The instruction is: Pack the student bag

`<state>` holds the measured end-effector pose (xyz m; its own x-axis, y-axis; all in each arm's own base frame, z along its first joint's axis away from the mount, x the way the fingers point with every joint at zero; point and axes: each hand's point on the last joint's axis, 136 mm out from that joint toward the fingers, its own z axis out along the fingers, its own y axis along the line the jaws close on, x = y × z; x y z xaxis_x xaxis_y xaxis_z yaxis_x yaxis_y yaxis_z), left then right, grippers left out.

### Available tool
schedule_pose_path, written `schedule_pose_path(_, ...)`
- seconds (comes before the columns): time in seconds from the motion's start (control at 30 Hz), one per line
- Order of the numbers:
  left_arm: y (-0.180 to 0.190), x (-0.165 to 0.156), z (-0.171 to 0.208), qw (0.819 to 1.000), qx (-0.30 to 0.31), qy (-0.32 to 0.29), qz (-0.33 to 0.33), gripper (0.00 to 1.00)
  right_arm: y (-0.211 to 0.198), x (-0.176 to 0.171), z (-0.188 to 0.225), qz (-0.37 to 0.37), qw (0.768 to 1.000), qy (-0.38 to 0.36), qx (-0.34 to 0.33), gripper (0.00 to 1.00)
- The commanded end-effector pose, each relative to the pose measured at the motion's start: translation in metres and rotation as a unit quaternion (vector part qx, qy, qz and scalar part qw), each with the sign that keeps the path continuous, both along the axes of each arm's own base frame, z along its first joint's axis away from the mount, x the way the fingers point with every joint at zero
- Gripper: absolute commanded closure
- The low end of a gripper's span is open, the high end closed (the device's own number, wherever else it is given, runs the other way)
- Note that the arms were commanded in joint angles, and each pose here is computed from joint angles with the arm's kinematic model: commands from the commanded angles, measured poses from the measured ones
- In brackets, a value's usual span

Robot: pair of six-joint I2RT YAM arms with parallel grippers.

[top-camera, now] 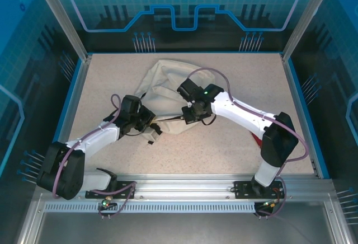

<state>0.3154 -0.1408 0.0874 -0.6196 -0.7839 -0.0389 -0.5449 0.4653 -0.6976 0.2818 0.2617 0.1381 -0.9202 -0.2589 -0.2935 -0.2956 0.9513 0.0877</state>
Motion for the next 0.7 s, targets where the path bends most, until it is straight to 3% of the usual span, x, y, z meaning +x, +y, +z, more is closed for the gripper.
schedule_pose_path(0.0, 0.03, -0.009, -0.014, 0.997, 0.073, 0.014, 0.026, 0.99, -0.04, 0.006, 0.0, -0.048, 0.998, -0.007, -0.049, 1.0)
schedule_pose_path(0.23, 0.051, -0.006, -0.012, 0.996, 0.083, 0.009, 0.033, 1.0, -0.03, 0.015, -0.015, -0.041, 0.998, 0.016, -0.035, 1.0)
schedule_pose_path(0.43, 0.064, 0.0, -0.008, 0.995, 0.092, 0.007, 0.029, 1.0, -0.002, 0.004, -0.01, -0.001, 0.999, 0.032, 0.021, 1.0)
schedule_pose_path(0.67, 0.074, -0.002, -0.013, 0.994, 0.099, 0.016, 0.037, 1.0, -0.044, 0.015, -0.003, -0.072, 0.996, -0.009, -0.054, 1.0)
